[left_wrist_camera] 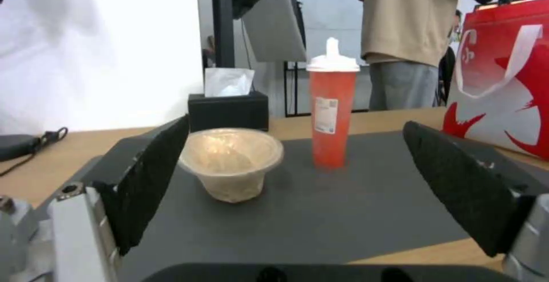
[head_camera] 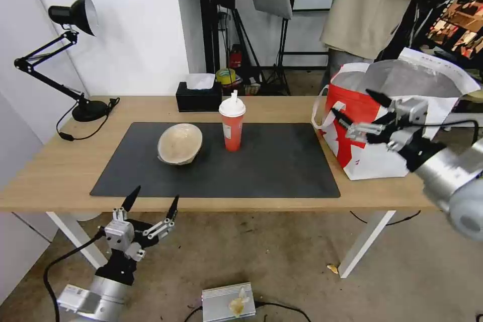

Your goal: Pick up the trash from the table and place it into the takeout bag.

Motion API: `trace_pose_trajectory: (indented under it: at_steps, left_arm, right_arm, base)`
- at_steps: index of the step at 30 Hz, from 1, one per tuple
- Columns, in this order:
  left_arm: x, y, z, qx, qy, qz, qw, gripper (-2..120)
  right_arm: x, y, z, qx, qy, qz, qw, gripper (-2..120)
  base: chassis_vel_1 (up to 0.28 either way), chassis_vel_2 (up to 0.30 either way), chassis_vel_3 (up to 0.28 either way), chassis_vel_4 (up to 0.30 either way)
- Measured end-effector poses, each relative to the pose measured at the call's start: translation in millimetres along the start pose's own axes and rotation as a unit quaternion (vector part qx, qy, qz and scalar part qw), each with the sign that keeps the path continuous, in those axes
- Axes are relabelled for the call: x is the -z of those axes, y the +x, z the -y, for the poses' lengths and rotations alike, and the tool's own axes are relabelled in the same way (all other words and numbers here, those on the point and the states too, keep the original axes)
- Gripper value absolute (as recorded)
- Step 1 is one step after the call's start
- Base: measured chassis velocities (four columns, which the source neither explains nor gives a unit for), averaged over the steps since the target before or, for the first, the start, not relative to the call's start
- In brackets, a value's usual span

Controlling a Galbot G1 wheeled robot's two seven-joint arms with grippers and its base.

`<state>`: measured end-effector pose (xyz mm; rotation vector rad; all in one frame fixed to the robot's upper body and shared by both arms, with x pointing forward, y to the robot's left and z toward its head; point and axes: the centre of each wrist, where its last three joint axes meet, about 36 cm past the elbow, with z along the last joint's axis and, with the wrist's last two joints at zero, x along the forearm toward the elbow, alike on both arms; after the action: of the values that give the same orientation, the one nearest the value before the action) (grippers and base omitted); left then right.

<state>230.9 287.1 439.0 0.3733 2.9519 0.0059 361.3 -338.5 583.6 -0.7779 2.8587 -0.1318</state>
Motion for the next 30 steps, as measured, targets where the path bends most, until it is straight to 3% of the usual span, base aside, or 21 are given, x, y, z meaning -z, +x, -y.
trace_pose_trajectory:
  at_steps: [10,19,30]
  left_arm:
    - [12.3,2.6,-6.5,-0.001,-0.008,0.008,0.9999,100]
    - [14.8,1.8,-13.4,0.008,-0.012,0.013,0.9998,100]
    - [14.3,2.1,-20.0,0.004,-0.013,0.016,0.9998,100]
  right_arm:
    - [-36.2,14.9,-36.6,-0.002,-0.011,0.004,1.0,100]
    - [-72.7,37.8,-55.9,-0.006,0.002,-0.004,1.0,100]
    - [-109.8,64.4,-102.1,-0.016,0.005,-0.014,1.0,100]
  base:
    - [0.0,0.0,0.0,0.0]
    - [0.0,0.0,0.0,0.0]
    - [0.0,0.0,0.0,0.0]
